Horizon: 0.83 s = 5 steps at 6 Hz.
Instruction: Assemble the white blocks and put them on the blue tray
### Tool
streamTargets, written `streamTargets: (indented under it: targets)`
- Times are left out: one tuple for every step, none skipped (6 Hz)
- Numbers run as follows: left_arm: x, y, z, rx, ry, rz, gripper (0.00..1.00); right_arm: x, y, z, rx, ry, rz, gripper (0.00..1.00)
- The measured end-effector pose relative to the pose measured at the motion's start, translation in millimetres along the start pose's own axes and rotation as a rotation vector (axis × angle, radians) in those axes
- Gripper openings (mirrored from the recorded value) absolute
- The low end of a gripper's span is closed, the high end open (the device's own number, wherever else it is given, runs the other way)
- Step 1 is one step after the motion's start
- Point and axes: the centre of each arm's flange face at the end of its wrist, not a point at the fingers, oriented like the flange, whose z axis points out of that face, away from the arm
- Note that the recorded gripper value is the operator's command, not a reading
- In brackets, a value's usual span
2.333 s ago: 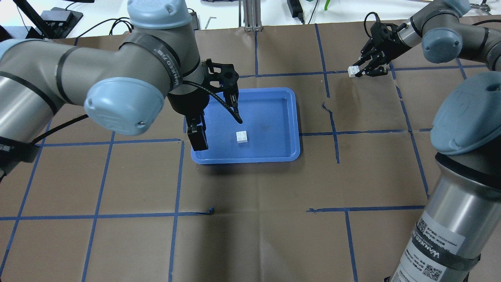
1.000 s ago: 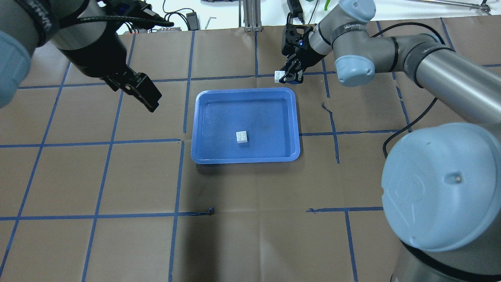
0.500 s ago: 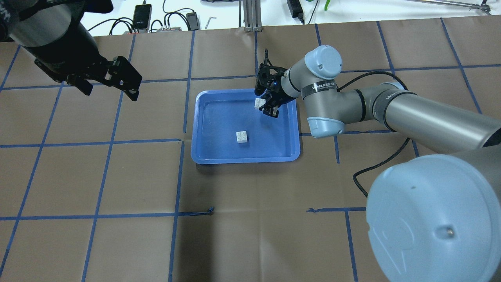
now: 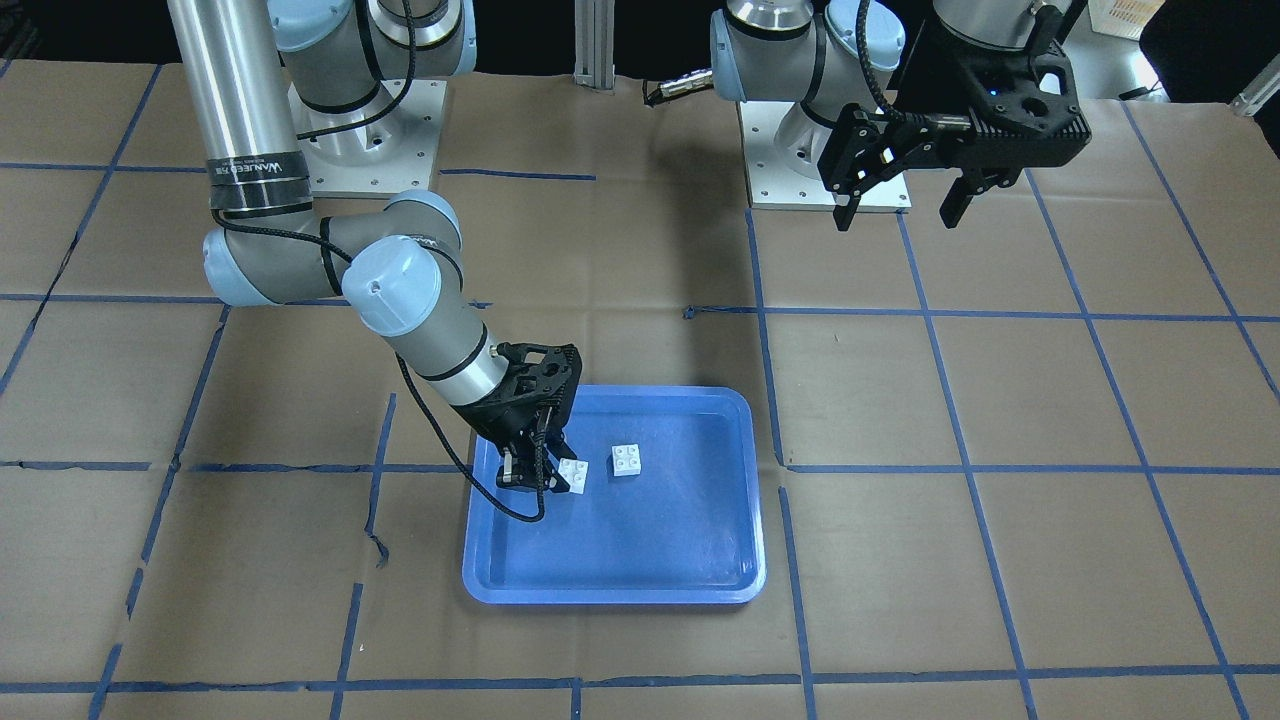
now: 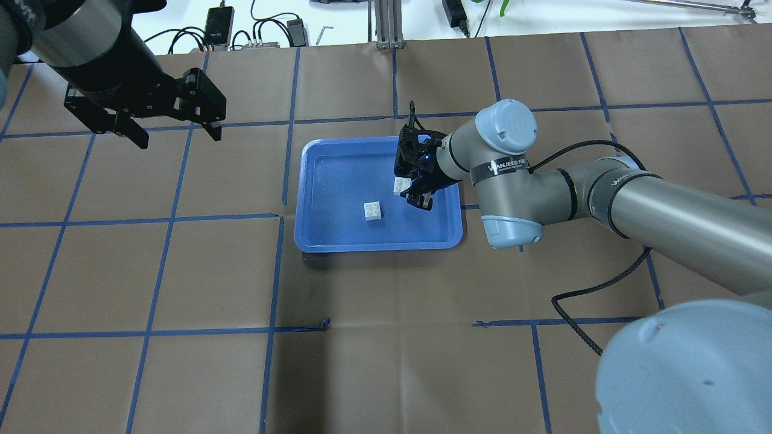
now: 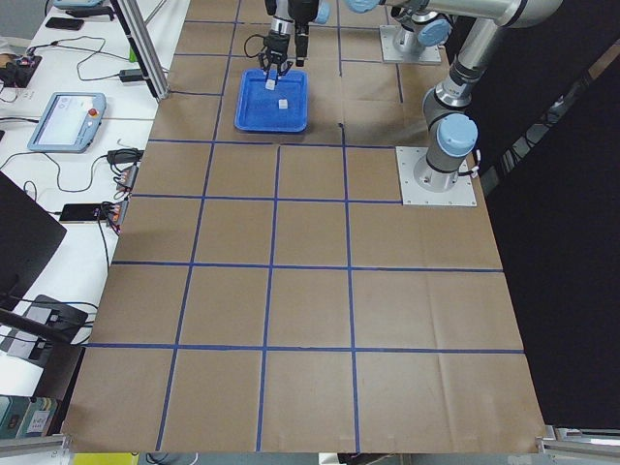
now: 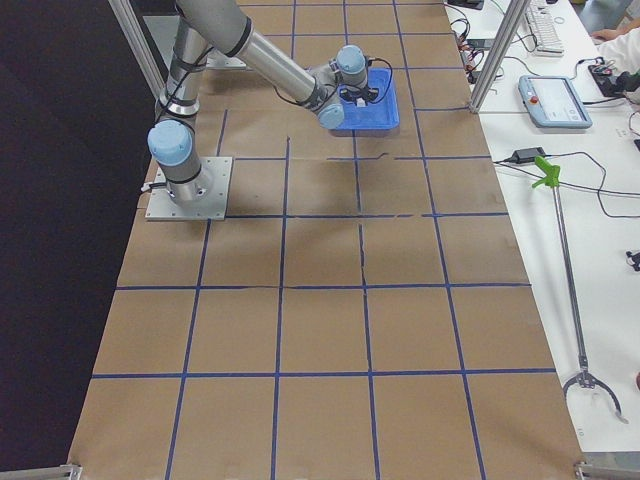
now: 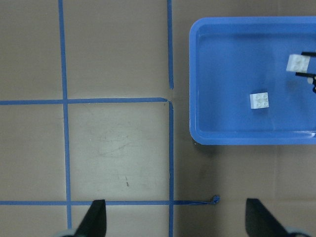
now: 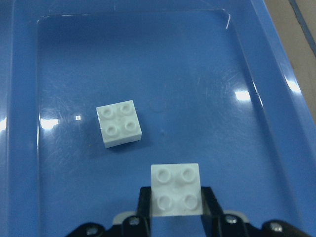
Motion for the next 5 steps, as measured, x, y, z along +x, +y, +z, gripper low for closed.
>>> streamTargets:
  targets:
    - [1, -4, 5, -0.006, 0.001, -0.001, 0.99, -5, 0, 4, 0.000, -0.012, -0.004, 0.21]
    - [2, -8, 13, -0.019, -0.001, 0.003, 0.99, -8, 0, 10, -0.002, -0.024, -0.005, 0.21]
    - [4, -6, 18, -0.030, -0.007, 0.013, 0.99, -11, 1, 18, -0.005, -0.036, -0.003, 0.21]
    - [8, -3, 22, -0.038, -0.010, 0.024, 0.99, -14, -1, 22, -0.006, -0.043, -0.005, 0.21]
    - [11, -2, 24, -0.042, -0.011, 0.030, 0.99, -17, -4, 25, -0.006, -0.048, -0.009, 0.21]
